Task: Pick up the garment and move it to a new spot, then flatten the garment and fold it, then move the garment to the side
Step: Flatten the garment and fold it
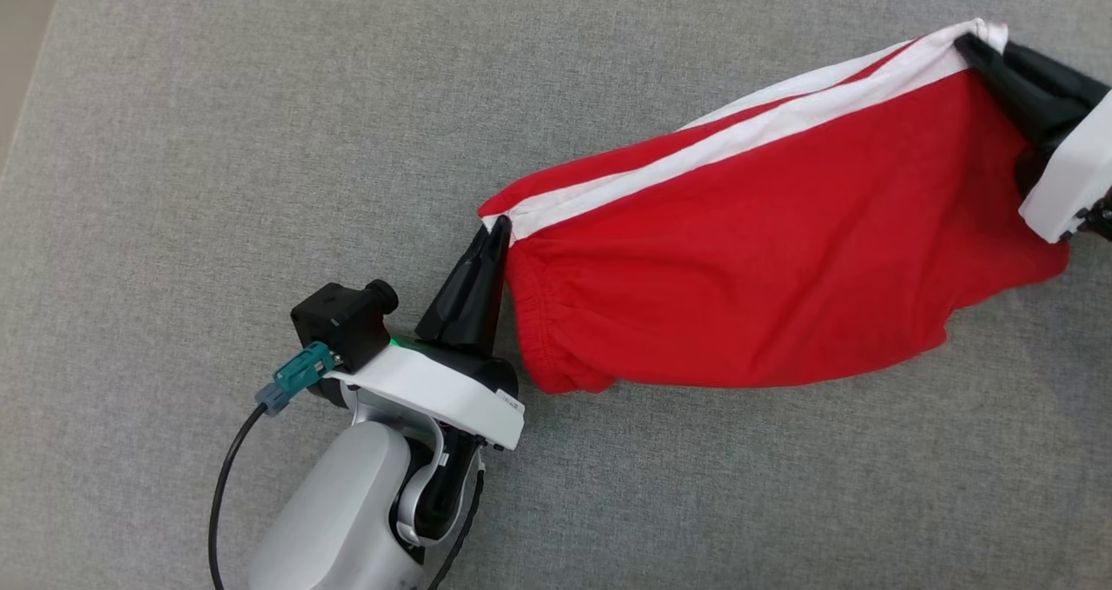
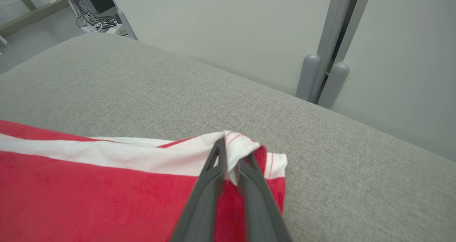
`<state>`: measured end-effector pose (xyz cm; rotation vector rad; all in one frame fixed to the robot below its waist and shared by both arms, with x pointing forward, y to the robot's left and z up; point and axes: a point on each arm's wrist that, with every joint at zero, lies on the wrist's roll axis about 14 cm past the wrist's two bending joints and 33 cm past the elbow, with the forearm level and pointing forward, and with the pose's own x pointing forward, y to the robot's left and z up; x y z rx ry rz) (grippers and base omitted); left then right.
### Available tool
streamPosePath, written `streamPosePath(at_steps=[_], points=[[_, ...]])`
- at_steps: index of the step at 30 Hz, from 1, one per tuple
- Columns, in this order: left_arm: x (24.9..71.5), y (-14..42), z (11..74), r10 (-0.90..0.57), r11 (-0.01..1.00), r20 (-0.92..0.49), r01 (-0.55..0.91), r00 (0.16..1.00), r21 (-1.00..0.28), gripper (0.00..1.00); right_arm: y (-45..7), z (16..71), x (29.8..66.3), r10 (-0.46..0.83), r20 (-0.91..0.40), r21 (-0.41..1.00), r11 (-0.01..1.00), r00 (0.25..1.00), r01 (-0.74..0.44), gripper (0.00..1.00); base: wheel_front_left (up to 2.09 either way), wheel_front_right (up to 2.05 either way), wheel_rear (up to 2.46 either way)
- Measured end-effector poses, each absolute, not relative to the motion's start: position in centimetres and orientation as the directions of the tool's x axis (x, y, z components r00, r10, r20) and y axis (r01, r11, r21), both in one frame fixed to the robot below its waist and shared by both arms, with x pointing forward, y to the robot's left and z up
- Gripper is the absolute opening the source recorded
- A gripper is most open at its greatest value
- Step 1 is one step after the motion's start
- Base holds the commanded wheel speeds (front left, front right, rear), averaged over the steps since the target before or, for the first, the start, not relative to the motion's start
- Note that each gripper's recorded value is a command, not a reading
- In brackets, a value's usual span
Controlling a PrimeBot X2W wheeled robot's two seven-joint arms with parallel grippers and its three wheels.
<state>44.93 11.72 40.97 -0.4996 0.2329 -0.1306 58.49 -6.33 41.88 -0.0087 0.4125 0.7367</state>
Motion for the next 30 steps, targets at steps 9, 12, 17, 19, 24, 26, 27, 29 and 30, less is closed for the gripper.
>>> streamPosePath(at_steps=[9,12,17,19,24,26,27,29,30], points=[[44.4,12.9,40.7,-0.115,0.900,-0.215,0.011,0.970,-0.435,1.00,-8.3,44.1,59.3,0.617,-0.281,0.071,0.778,0.736,-0.625,1.00,0.00,0.00,0.00],[43.3,14.4,41.5,-0.066,0.927,-0.197,-0.013,0.978,-0.376,1.00,-10.3,44.7,58.5,0.582,-0.285,0.066,0.805,0.762,-0.590,1.00,0.00,0.00,0.00],[41.0,17.1,44.9,0.051,0.952,-0.109,-0.081,0.993,-0.294,1.00,-12.7,44.0,55.2,0.538,-0.342,0.076,0.833,0.771,-0.548,1.00,0.00,0.00,0.00],[39.4,17.5,45.4,0.071,0.962,-0.096,-0.094,0.993,-0.258,1.00,-13.3,44.2,54.2,0.523,-0.351,0.074,0.842,0.777,-0.534,1.00,0.00,0.00,0.00],[36.4,17.8,45.8,0.097,0.961,-0.092,-0.117,0.991,-0.251,1.00,-13.2,42.9,51.9,0.503,-0.425,0.106,0.853,0.753,-0.511,1.00,0.00,0.00,0.00],[35.8,17.8,45.8,0.098,0.960,-0.095,-0.119,0.991,-0.254,1.00,-12.5,42.6,51.9,0.510,-0.445,0.113,0.848,0.736,-0.518,1.00,0.00,0.00,0.00],[35.7,17.8,45.7,0.096,0.960,-0.096,-0.117,0.991,-0.253,1.00,-11.9,42.5,52.1,0.518,-0.446,0.119,0.843,0.730,-0.525,1.00,0.00,0.00,0.00],[35.6,17.9,45.8,0.093,0.964,-0.094,-0.113,0.991,-0.241,1.00,-10.8,42.1,52.5,0.527,-0.458,0.144,0.839,0.716,-0.525,1.00,0.00,0.00,0.00],[35.6,18.1,45.7,0.100,0.964,-0.095,-0.120,0.990,-0.239,1.00,-10.8,41.7,52.8,0.523,-0.473,0.139,0.839,0.710,-0.525,1.00,0.00,0.00,0.00]])
